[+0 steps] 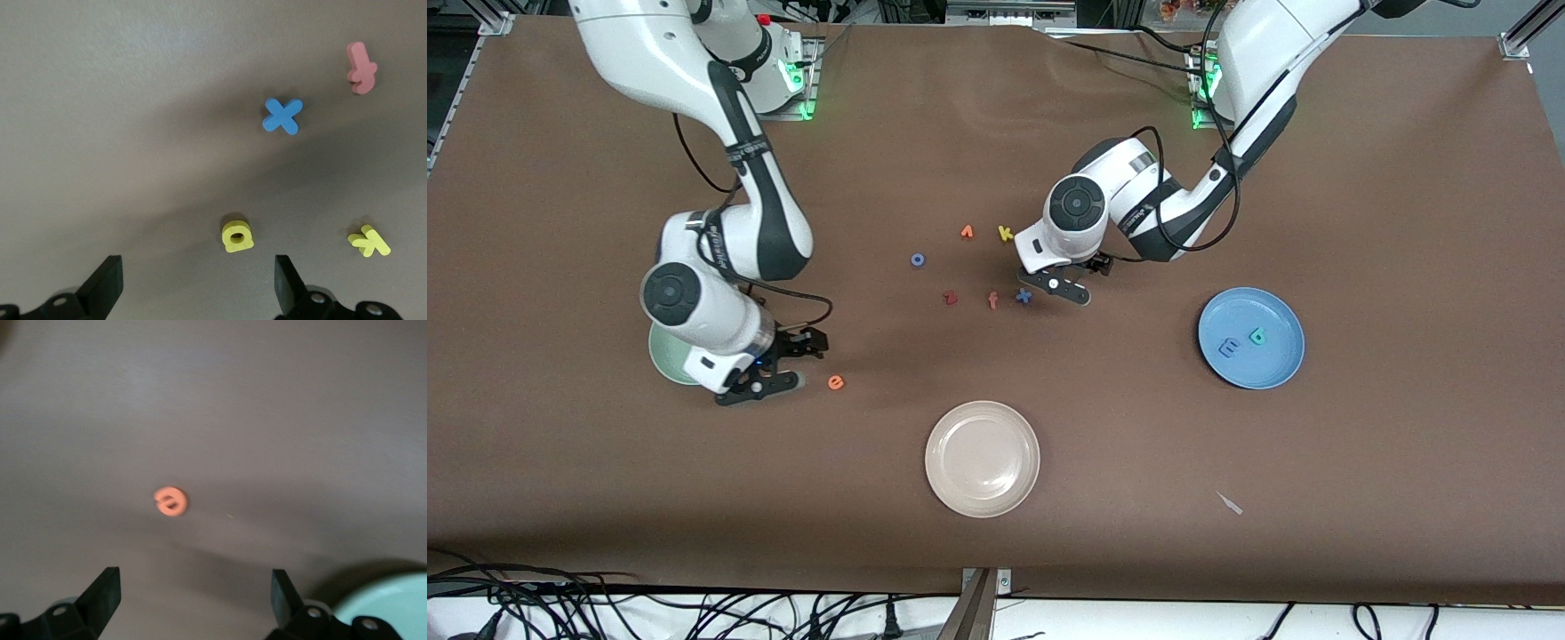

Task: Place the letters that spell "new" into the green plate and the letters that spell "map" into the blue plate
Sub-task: 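Grasp the orange o with the right gripper while the left gripper grasps the yellow a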

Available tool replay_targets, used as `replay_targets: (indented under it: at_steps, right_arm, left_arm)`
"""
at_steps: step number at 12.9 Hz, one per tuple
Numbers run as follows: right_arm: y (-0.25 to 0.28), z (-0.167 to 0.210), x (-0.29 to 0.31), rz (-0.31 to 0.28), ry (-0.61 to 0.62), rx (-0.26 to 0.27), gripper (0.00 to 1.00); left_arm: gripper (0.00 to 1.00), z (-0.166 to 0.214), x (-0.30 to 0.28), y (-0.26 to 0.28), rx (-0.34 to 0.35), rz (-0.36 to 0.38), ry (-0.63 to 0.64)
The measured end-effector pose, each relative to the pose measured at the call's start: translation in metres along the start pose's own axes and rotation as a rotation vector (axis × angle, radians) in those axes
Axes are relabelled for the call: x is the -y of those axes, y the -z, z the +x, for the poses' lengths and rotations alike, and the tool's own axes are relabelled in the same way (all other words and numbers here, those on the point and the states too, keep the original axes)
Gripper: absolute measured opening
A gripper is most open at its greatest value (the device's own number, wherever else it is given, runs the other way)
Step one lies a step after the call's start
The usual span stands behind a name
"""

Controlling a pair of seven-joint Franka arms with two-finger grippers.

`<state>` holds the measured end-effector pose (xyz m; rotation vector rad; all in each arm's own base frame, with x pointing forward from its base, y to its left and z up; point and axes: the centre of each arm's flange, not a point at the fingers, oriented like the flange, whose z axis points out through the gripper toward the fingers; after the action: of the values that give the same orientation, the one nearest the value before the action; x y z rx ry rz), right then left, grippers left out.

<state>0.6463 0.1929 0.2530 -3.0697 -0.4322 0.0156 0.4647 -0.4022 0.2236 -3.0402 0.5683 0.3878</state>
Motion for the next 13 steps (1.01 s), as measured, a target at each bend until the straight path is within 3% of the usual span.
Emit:
replay_targets:
  at_steps: [6,8,9,10,13]
  right_arm:
    - [-0.056,0.014,0.025,0.000,0.144,0.043,1.00]
    - [-0.060,0.017,0.025,-0.003,0.172,0.034,1.00]
    - [-0.060,0.018,0.026,-0.004,0.189,0.024,0.99]
    - [-0.061,0.019,0.026,-0.006,0.201,0.015,0.98]
    - [-0.069,0.020,0.025,-0.014,0.247,-0.001,0.91]
  left_arm:
    - [1.00,-0.003,-0.010,-0.001,-0.007,0.001,0.041]
    - [0.91,0.002,0.000,0.005,-0.026,-0.009,0.061]
    - [0.79,0.007,0.007,0.009,-0.051,-0.024,0.074]
    - [0.74,0.009,0.011,0.007,-0.077,-0.044,0.079]
    - [0.77,-0.006,0.004,-0.022,-0.101,-0.077,0.067]
